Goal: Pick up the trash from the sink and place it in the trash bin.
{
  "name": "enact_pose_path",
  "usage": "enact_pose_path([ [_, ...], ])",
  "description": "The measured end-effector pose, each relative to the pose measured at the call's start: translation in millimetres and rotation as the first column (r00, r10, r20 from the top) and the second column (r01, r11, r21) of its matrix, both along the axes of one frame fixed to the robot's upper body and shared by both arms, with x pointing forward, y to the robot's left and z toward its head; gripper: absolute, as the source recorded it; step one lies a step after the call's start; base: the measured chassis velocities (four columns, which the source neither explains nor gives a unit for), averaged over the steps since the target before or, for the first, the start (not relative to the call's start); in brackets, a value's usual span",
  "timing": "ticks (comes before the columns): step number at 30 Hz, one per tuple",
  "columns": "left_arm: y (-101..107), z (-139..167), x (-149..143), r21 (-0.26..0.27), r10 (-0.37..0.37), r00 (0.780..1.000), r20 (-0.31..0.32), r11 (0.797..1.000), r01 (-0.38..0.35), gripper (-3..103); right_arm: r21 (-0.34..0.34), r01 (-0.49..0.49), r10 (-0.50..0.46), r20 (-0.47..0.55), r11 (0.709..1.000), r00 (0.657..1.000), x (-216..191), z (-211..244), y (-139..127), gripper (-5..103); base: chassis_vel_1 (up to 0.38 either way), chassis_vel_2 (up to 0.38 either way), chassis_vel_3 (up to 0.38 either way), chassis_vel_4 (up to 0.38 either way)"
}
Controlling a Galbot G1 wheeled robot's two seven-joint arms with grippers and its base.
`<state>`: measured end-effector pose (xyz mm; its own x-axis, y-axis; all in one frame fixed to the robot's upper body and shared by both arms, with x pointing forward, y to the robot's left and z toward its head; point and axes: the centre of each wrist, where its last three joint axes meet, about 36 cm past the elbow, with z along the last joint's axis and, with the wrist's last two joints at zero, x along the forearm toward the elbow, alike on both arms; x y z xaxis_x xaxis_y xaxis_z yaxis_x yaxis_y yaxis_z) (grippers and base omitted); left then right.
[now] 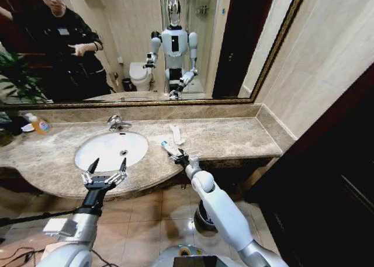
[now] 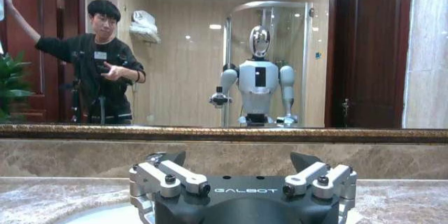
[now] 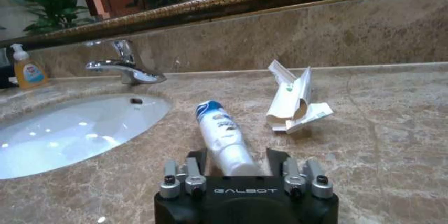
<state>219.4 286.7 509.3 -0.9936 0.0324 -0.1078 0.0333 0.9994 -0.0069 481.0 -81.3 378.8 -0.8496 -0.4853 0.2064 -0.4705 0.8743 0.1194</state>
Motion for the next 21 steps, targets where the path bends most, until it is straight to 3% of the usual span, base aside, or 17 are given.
enact_pose_path([
  [1,0.0,0.0,0.0,0.000,0.000,1.000,0.000,1.000,0.000,100,0.000,0.000,0.000,0.000,1.000,1.000,0.0,0.0,0.0,57,0.000,0.000,0.000,0.000],
  [4,0.0,0.0,0.0,0.000,0.000,1.000,0.000,1.000,0.000,100,0.005,0.006,-0.006,0.002,1.000,1.000,-5.3,1.3,-0.5,41,0.000,0.000,0.000,0.000],
  [9,0.0,0.0,0.0,0.000,0.000,1.000,0.000,1.000,0.000,100,0.013,0.017,-0.018,0.022,1.000,1.000,-13.3,9.7,-4.1,27,0.000,0.000,0.000,0.000],
  [13,0.0,0.0,0.0,0.000,0.000,1.000,0.000,1.000,0.000,100,0.020,0.025,-0.026,0.035,0.999,0.999,-17.8,15.0,-8.0,24,0.000,0.000,0.000,0.000],
  [21,0.0,0.0,0.0,0.000,0.000,1.000,0.000,1.000,0.000,100,0.040,0.087,-0.091,0.122,0.995,0.988,-34.4,37.4,-40.9,24,0.000,0.000,0.000,0.000],
])
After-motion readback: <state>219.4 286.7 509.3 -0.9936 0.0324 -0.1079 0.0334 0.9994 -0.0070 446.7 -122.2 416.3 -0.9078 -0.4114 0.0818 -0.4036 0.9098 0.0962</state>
